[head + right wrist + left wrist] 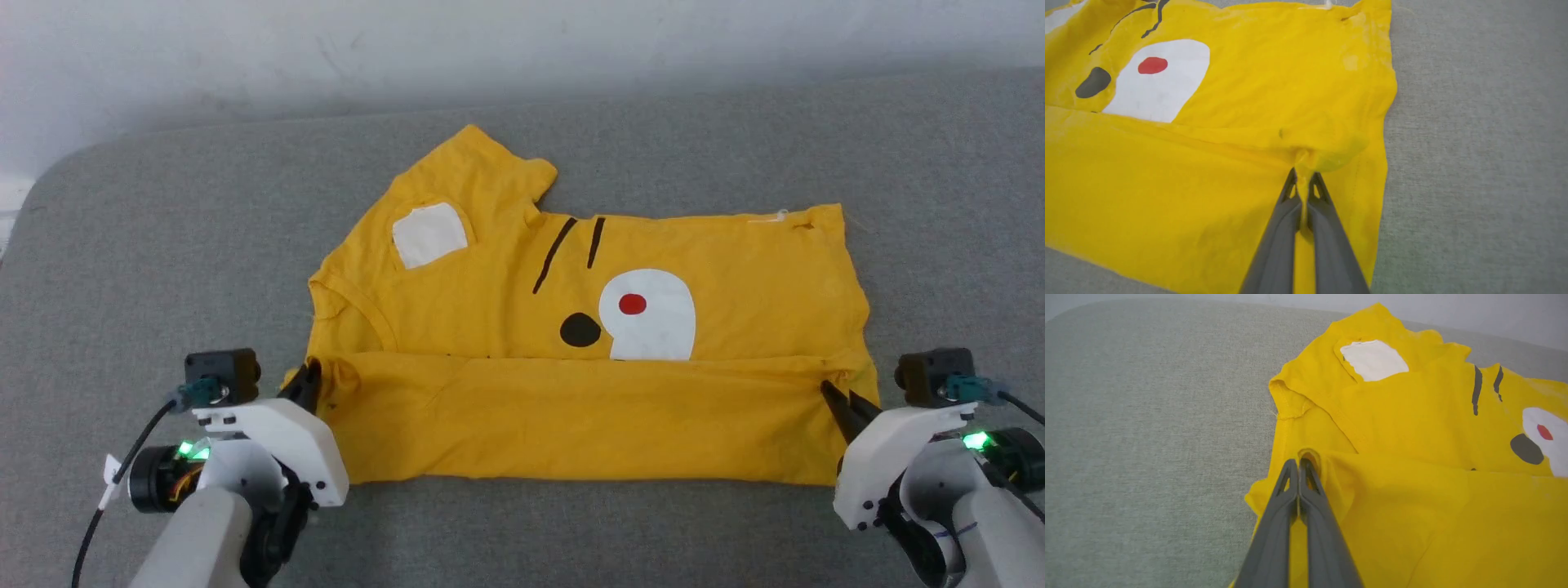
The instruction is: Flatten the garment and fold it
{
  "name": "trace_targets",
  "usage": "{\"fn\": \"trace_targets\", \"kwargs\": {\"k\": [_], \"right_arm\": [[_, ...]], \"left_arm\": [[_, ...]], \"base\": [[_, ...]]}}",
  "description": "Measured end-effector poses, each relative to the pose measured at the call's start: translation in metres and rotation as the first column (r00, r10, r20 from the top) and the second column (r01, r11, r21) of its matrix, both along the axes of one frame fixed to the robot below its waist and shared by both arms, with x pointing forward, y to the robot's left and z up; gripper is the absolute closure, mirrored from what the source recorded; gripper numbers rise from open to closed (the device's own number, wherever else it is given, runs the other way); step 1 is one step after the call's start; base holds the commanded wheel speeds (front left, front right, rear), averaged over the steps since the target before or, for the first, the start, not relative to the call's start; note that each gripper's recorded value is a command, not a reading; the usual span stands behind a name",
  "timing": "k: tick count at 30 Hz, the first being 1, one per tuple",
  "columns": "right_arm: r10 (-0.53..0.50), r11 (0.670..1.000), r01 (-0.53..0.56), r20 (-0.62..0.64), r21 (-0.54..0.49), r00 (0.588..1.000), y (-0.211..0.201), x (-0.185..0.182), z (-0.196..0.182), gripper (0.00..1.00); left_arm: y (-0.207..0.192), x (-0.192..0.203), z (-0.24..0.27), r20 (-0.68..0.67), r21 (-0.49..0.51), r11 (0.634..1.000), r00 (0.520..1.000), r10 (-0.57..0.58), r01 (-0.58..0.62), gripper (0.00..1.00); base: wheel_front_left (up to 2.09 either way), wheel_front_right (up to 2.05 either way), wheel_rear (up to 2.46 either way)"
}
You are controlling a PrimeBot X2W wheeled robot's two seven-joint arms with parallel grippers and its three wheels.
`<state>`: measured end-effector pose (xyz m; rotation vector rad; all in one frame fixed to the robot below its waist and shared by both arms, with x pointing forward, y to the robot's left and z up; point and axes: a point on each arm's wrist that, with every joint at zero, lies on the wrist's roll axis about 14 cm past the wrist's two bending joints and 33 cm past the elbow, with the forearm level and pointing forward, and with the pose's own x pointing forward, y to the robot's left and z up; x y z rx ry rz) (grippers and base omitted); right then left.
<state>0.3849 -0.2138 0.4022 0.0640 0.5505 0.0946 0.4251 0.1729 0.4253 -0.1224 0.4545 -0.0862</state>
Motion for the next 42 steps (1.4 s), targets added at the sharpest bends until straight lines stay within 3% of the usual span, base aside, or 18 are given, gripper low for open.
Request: {"fn": "trace_targets", "kwargs": {"k": [2,3,4,5,8,13,24,35,41,42], "right_arm": [[0.008,1.000,-0.008,-0.024,-0.010,1.000,0.001,0.000,-0.009,0.95],[0.010,1.000,-0.010,-0.029,-0.010,1.000,0.002,0.000,-0.013,0.74],[0.009,1.000,-0.009,-0.032,-0.009,0.999,0.002,0.001,-0.016,0.61],[0.008,1.000,-0.008,-0.037,-0.009,0.999,0.002,0.000,-0.018,0.00],[0.015,1.000,-0.015,0.009,-0.008,1.000,0.005,0.003,-0.016,0.00],[0.001,1.000,-0.003,0.204,0.009,0.979,0.005,0.012,0.018,0.00],[-0.027,0.999,0.009,0.529,0.036,0.848,0.018,-0.015,0.106,0.00],[-0.034,0.999,0.024,0.606,0.025,0.795,0.029,-0.047,0.147,0.00],[-0.060,0.998,0.050,0.577,0.034,0.815,0.025,-0.047,0.139,0.00],[-0.064,0.998,0.054,0.570,0.034,0.819,0.024,-0.048,0.137,0.00]], "left_arm": [[-0.004,0.000,-0.016,-0.051,-0.008,1.000,0.999,-0.016,0.015,1.00],[-0.007,0.000,-0.021,-0.067,-0.015,1.000,0.998,-0.019,0.018,0.63],[-0.009,0.000,-0.025,-0.075,-0.021,1.000,0.997,-0.019,0.018,0.22],[-0.011,0.001,-0.028,-0.082,-0.031,0.999,0.996,-0.020,0.018,0.00],[-0.011,0.001,-0.030,-0.067,-0.048,0.999,0.998,-0.002,-0.002,0.00],[-0.003,0.000,-0.017,-0.019,-0.069,0.997,0.999,0.029,-0.030,0.00],[0.019,-0.024,0.023,-0.078,-0.027,0.998,0.996,-0.051,0.049,0.00],[0.010,-0.052,-0.017,-0.398,0.021,0.984,0.905,-0.153,0.176,0.00],[0.001,-0.061,-0.048,-0.536,0.020,0.974,0.825,-0.179,0.225,0.00],[-0.001,-0.061,-0.051,-0.554,0.021,0.972,0.812,-0.183,0.234,0.04]], "base": [[0.00,0.00,0.00],[0.00,0.00,0.00],[0.00,0.00,0.00],[0.00,0.00,0.00],[0.00,0.00,0.00],[0.00,0.00,0.00],[0.00,0.00,0.00],[0.00,0.00,0.00],[0.00,0.00,0.00],[0.00,0.00,0.00]]}}
